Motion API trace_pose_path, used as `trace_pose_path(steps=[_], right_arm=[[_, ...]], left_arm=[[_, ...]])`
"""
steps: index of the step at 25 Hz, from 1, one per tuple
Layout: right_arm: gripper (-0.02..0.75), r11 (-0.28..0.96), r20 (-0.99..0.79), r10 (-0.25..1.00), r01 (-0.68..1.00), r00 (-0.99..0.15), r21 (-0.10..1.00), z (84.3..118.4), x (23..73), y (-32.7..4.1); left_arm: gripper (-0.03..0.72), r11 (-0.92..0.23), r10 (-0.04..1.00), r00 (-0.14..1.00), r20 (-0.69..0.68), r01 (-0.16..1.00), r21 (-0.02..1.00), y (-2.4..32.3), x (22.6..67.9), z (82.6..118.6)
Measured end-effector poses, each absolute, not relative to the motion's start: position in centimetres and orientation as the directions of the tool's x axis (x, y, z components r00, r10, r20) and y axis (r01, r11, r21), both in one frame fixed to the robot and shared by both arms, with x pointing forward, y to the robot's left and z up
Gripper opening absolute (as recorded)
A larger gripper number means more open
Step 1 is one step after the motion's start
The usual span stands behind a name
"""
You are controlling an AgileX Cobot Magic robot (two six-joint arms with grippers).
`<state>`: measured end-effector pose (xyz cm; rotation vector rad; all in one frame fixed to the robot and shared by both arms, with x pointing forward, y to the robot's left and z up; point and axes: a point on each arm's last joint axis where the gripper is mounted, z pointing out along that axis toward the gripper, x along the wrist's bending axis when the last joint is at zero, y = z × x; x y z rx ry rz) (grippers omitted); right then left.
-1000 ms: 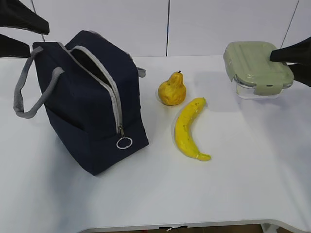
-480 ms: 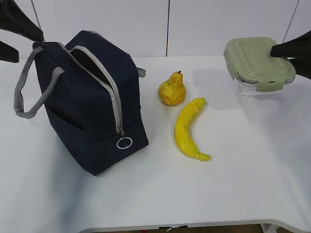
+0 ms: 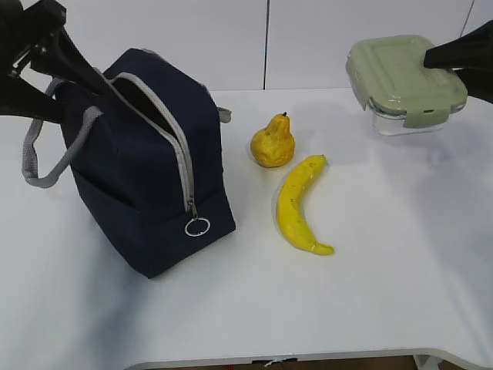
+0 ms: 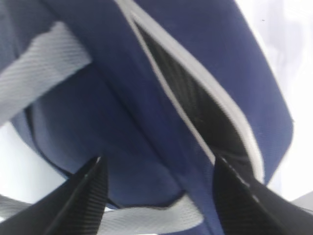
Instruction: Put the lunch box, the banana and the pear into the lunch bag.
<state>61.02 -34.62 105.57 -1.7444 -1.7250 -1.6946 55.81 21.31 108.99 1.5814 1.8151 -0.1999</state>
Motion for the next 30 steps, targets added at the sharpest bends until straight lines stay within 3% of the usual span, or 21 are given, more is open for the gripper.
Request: trace_pose_path(steps=[12,21,27,30], right_arm=[[0.387,-0.255,0.735,0.548,0.757,-0.399,0.602,108.8,61.2,-30.8],[0.387,-0.164,0.691,0.517,0.734,-0.505,0.659,112.6,61.8,-26.9],[0.387,-0.041,0.647,0.494,0.728,-0.581,0.685,114.7,61.3,-22.9],[0.387,0.004,0.638,0.472,0.725,-0.608,0.688,115.3,60.9,-20.9]], left_arm=[[0.465,0.229,0.821,-0.015,-0.571,0.924,0.305,21.4,56.6,107.7],[0.176,0.229,0.823,-0.015,-0.568,0.924,0.306,21.4,56.7,107.6],[0.134,0.229,0.823,-0.015,-0.568,0.923,0.308,21.4,56.7,107.6],[0.076,0.236,0.816,-0.019,-0.578,0.923,0.303,21.3,56.7,107.6]])
